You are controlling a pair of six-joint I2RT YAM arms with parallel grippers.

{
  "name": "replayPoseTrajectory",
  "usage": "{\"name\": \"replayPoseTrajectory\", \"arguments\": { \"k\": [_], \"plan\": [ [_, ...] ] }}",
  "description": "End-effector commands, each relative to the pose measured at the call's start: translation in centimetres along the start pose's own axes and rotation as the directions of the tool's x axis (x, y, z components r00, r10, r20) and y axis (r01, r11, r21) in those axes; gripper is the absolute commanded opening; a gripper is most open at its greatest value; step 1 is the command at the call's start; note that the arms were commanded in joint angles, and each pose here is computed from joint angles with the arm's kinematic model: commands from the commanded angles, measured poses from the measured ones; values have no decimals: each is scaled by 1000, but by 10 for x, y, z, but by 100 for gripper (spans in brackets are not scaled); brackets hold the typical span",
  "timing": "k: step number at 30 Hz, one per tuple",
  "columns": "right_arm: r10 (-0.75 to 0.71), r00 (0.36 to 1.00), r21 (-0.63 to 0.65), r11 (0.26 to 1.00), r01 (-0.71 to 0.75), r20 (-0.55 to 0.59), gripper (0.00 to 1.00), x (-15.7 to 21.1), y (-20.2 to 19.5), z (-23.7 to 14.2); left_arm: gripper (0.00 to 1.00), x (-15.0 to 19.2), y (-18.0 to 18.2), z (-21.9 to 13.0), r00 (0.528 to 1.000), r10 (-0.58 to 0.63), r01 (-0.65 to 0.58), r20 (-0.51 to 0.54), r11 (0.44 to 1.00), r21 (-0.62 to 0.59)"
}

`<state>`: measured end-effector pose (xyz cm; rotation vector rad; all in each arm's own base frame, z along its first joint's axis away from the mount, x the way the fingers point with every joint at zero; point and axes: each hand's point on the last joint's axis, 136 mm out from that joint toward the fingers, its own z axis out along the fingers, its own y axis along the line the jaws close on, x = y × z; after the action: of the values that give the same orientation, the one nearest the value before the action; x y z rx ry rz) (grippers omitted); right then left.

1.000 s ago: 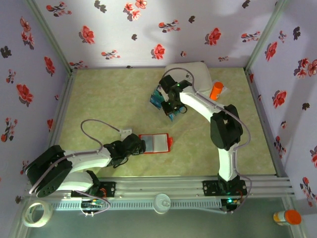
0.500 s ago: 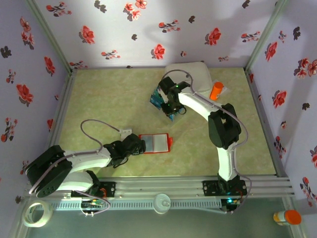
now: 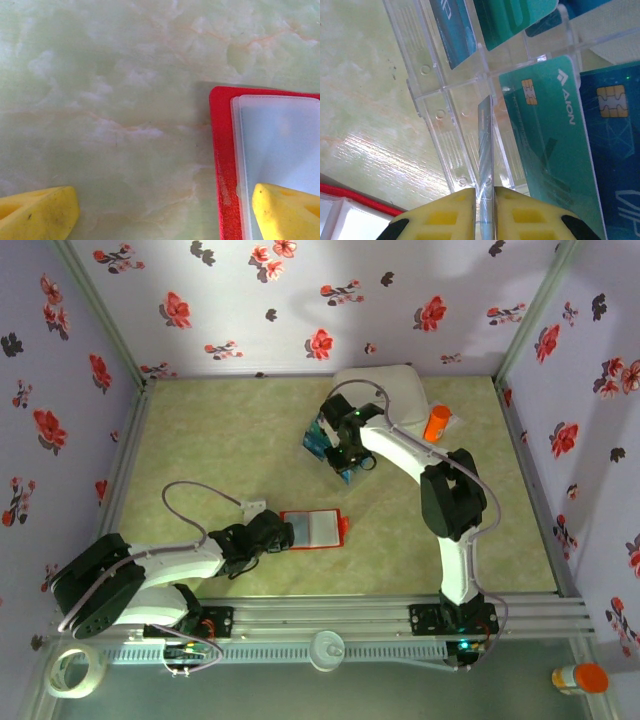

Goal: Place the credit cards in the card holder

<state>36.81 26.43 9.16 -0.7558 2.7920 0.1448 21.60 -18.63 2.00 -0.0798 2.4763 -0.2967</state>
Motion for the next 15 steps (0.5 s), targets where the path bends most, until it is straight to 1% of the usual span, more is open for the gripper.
{"name": "replayPoseTrajectory", "arguments": {
  "k": [1, 7, 9, 13, 15],
  "plan": [
    [1, 1000, 14, 1000, 0, -5, 18, -3, -2, -4, 93, 46, 17, 13, 986, -29, 28, -162, 1000, -8],
    [1, 1000, 13, 1000, -1, -11, 16, -3, -2, -3, 93, 46, 18, 13, 986, -31, 29, -162, 1000, -9],
    [-1, 1000, 12, 1000, 1, -16, 12, -2, -2, -1, 93, 47, 18, 13, 986, -31, 30, -162, 1000, -9],
    [-2, 1000, 2, 1000, 2, -12, 1, -3, 0, -5, 93, 47, 18, 13, 986, -32, 31, -163, 999, -8],
    [-4, 1000, -8, 1000, 4, -5, 0, -6, 2, -9, 93, 46, 18, 13, 986, -32, 31, -161, 999, -9]
  ]
}}
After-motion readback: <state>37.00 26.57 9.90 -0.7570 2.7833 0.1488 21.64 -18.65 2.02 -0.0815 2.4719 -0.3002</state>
